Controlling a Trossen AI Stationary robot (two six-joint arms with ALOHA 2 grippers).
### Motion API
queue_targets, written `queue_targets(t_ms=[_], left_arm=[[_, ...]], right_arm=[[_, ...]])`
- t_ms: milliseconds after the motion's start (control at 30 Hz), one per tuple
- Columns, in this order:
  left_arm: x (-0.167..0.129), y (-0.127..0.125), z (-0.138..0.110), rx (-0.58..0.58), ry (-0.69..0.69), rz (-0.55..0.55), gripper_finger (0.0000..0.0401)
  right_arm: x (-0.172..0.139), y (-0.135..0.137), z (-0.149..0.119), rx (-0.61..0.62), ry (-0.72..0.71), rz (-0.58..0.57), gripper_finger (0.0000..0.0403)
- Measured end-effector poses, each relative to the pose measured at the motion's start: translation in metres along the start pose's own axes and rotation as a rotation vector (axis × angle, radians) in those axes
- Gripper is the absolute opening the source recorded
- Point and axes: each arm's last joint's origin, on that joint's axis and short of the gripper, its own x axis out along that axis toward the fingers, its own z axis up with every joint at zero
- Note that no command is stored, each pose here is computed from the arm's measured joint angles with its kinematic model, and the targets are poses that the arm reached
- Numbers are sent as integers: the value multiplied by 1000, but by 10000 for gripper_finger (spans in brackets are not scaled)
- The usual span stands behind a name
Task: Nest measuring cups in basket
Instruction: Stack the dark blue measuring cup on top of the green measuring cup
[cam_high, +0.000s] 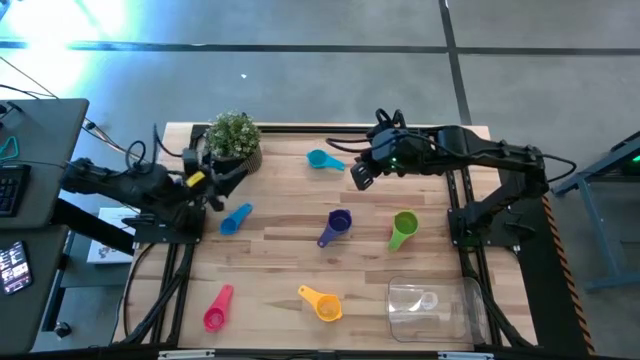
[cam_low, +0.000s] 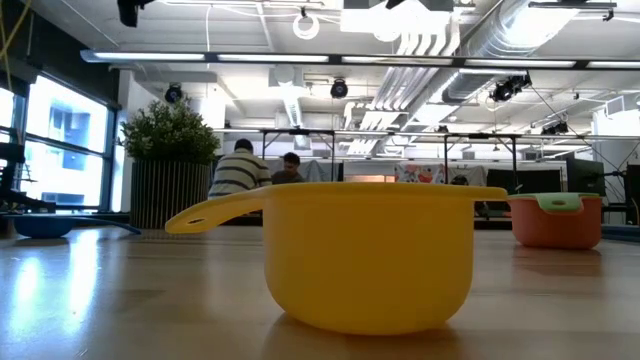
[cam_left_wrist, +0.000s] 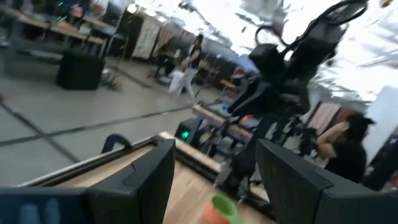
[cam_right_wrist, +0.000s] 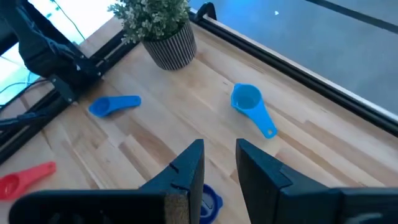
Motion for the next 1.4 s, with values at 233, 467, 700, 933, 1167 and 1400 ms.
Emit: queue_targets(t_ms=[233, 467, 700, 933, 1167, 1400], left_arm=[[26, -8, 4, 7, 120, 80, 216], [64, -5, -4, -43, 340, 104, 216], [99, -2, -21, -53, 434, 159, 216], [127, 1, -39, -143, 523, 199, 216], [153, 1, -60, -173, 578, 239, 216], [173, 2, -86, -217, 614, 263, 216]], right_arm=[[0, 0, 0, 9, -3, -3, 85], [0, -1, 1, 71, -26, -30, 85], [0, -2, 2, 90, -41, -48, 85], [0, -4, 0, 84, -26, -62, 85], [1, -5, 0, 73, -17, -75, 85], [3, -10, 2, 85, -8, -86, 85]])
